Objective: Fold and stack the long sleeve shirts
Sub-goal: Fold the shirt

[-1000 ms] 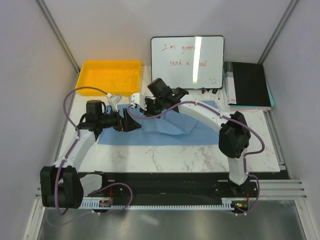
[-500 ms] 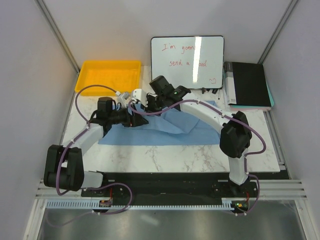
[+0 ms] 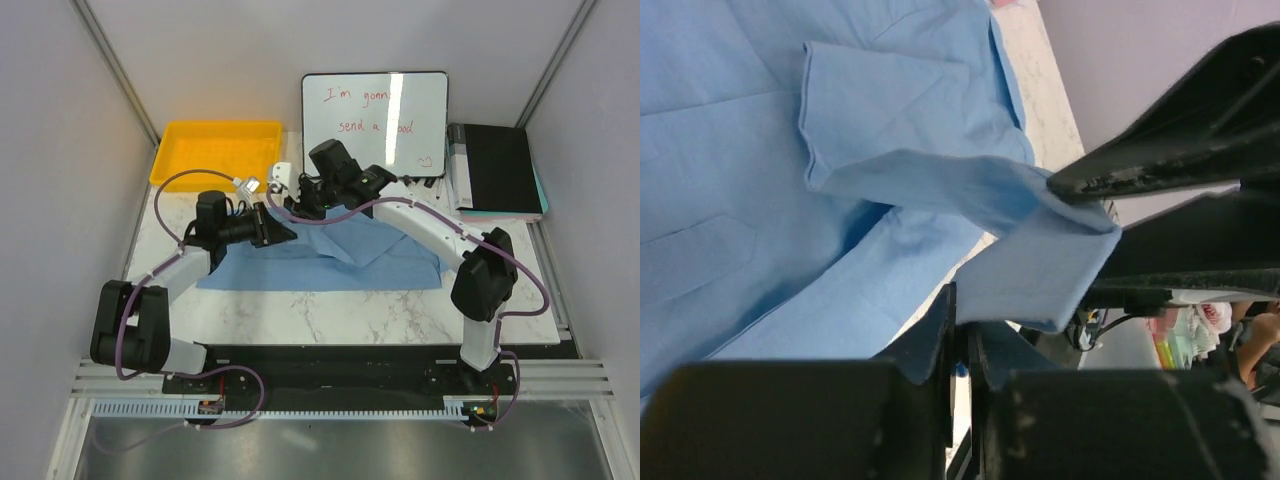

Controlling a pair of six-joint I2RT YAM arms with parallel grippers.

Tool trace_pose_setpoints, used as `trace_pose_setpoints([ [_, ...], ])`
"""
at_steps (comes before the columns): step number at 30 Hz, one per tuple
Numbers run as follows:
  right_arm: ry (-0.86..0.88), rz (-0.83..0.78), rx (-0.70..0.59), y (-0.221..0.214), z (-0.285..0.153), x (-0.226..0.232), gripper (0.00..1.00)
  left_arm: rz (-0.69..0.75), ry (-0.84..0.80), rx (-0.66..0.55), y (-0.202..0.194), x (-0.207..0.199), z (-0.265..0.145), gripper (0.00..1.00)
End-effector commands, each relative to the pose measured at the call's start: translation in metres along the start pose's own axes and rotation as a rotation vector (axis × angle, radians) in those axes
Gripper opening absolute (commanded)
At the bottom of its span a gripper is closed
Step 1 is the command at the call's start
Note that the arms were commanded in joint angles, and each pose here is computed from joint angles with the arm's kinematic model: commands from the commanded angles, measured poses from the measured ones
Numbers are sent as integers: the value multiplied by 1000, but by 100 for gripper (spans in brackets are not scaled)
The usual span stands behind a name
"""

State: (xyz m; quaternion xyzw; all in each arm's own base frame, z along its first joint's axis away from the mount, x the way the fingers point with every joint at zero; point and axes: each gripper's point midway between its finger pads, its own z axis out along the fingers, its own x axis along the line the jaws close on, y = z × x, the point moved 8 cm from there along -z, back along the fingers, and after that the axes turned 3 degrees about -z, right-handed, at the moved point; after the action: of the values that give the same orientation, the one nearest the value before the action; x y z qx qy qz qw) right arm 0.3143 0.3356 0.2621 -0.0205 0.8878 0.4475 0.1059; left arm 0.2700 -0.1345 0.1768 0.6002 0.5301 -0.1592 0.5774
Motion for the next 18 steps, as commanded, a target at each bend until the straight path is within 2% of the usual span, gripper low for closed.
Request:
trace_pose_setpoints([
  [1,-57,28,-66,12,-26,-13,53,32,-94,-23,14,-26,-4,2],
  [2,-70,52,-67,9,-30,-17,64,39,-92,-26,16,-30,-4,2],
  [4,-112,133,-71,-3,-46,-33,67,96,-52,13,24,-42,3,2],
  [8,-174,278,-45,-38,-81,-60,83,179,-26,80,42,-56,20,2],
  [14,-217,495,30,-103,-128,-87,85,368,10,128,67,-77,50,2],
  [18,-232,670,-17,-141,-163,-88,80,416,-3,77,90,-86,65,2],
])
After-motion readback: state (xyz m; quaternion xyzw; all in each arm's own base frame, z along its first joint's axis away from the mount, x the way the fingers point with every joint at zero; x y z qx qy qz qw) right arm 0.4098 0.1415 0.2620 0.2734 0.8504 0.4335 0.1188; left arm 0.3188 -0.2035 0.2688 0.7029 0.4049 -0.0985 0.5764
